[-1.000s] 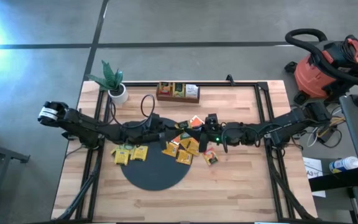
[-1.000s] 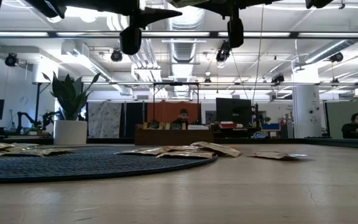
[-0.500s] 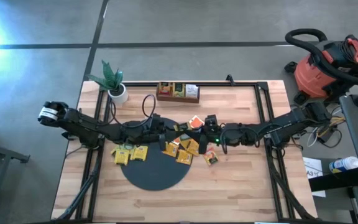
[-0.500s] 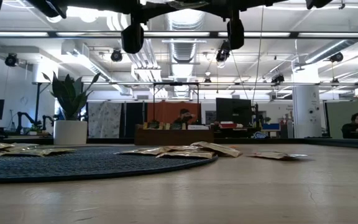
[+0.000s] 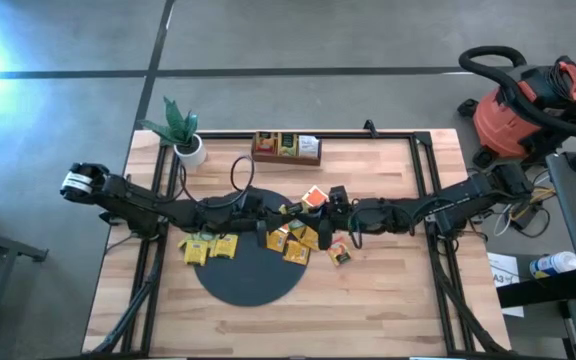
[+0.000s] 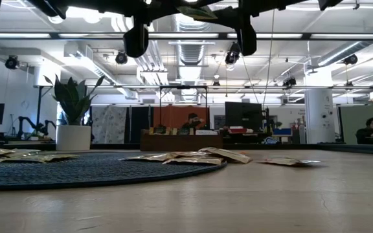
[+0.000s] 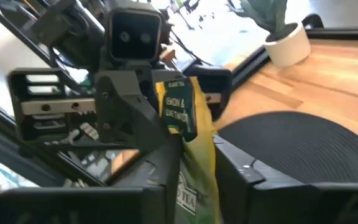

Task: Pick & Place Tea
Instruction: Put the yellow tea bag into the middle section of the wooden organizer

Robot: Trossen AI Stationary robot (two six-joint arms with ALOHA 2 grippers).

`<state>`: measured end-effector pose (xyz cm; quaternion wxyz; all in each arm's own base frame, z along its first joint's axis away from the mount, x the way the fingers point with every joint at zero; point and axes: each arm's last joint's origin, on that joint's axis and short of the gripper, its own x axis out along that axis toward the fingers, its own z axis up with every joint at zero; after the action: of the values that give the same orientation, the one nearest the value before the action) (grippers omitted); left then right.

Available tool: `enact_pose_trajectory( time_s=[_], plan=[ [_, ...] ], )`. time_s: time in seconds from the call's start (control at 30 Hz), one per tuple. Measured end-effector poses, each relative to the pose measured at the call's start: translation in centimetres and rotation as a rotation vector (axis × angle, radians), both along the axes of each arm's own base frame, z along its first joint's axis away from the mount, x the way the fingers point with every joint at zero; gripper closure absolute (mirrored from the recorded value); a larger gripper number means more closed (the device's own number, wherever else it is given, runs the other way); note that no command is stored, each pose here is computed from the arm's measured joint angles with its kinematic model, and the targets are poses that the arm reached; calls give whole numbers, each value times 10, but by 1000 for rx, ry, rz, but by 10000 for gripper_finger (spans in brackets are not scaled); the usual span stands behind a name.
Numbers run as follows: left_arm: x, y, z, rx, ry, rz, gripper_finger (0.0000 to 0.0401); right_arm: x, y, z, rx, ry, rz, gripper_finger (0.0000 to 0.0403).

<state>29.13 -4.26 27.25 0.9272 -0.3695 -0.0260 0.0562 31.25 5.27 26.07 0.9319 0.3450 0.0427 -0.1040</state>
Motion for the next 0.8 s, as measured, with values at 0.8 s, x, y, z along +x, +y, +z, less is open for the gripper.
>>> enact_pose_trajectory(
  time_s=[0.8],
  plan=[
    [-2,1,-20,229,279,-30,400,11,-40,78,-286,550,301,259]
  ],
)
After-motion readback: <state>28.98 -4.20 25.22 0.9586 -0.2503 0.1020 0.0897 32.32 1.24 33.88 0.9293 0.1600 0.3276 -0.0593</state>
